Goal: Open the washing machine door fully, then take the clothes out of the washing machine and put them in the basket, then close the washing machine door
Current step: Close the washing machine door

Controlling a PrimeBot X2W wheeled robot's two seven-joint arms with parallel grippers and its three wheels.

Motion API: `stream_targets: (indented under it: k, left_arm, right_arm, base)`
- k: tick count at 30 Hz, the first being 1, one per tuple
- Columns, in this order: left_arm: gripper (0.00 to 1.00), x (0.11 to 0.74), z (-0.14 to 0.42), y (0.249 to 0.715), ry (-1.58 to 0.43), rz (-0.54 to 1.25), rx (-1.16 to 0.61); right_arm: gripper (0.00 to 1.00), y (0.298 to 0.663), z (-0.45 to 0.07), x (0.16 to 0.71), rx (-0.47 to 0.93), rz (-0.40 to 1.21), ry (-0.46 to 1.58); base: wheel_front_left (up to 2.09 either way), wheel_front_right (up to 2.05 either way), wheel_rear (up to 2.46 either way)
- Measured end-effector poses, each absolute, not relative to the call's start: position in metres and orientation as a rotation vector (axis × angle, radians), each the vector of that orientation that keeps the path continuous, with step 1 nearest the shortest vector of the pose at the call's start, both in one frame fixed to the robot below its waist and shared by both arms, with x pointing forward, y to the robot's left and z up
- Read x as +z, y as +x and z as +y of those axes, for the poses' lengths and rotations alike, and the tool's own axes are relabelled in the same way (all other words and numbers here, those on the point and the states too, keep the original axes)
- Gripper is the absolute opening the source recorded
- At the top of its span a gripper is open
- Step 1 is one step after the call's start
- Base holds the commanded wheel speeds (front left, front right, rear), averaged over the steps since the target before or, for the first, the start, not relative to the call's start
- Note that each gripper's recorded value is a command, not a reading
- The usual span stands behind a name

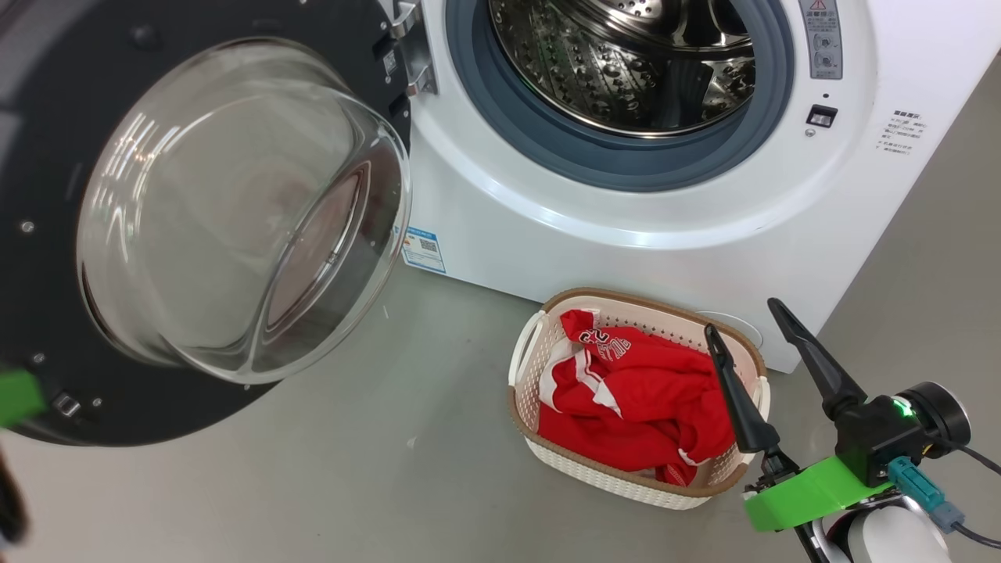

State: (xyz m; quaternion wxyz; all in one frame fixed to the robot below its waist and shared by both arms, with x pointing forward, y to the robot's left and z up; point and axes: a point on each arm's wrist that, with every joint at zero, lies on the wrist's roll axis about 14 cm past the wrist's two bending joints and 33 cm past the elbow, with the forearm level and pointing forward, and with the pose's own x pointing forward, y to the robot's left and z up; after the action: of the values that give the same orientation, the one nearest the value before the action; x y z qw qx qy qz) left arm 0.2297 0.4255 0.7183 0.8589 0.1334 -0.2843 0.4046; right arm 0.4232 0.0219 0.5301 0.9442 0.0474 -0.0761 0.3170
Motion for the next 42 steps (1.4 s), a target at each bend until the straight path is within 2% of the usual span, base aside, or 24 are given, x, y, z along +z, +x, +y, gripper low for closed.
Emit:
stream_targets:
  k: [3, 10, 13, 17, 26, 35, 42]
  left_arm:
    - [0.00, 0.727, 0.448, 0.230, 0.194, -0.609, 0.885]
    - [0.00, 0.706, 0.494, 0.237, -0.034, -0.496, 0.933]
    - [0.00, 0.683, 0.516, 0.247, -0.242, -0.416, 0.936]
    - [0.00, 0.663, 0.526, 0.253, -0.359, -0.340, 0.935]
    - [0.00, 0.610, 0.527, 0.281, -0.821, -0.182, 0.843]
    - [0.00, 0.580, 0.505, 0.303, -1.018, -0.052, 0.696]
    - [0.00, 0.579, 0.501, 0.308, -1.068, -0.021, 0.634]
  right_arm:
    - [1.00, 0.424, 0.019, 0.531, 0.634, -0.151, 0.125]
    - [1.00, 0.423, 0.014, 0.535, 0.619, -0.149, 0.140]
    - [1.00, 0.423, 0.013, 0.534, 0.615, -0.146, 0.144]
    - [1.00, 0.423, 0.012, 0.531, 0.614, -0.134, 0.142]
    - [1.00, 0.423, 0.010, 0.528, 0.613, -0.122, 0.141]
    - [1.00, 0.424, 0.005, 0.526, 0.600, -0.117, 0.145]
    - [1.00, 0.426, 0.002, 0.520, 0.592, -0.102, 0.148]
  base:
    - [0.00, 0.00, 0.00]
    - [0.00, 0.00, 0.00]
    - [0.00, 0.00, 0.00]
    - [0.00, 0.00, 0.00]
    - [0.00, 0.00, 0.00]
    - [0.00, 0.00, 0.00]
    - [0.00, 0.00, 0.00]
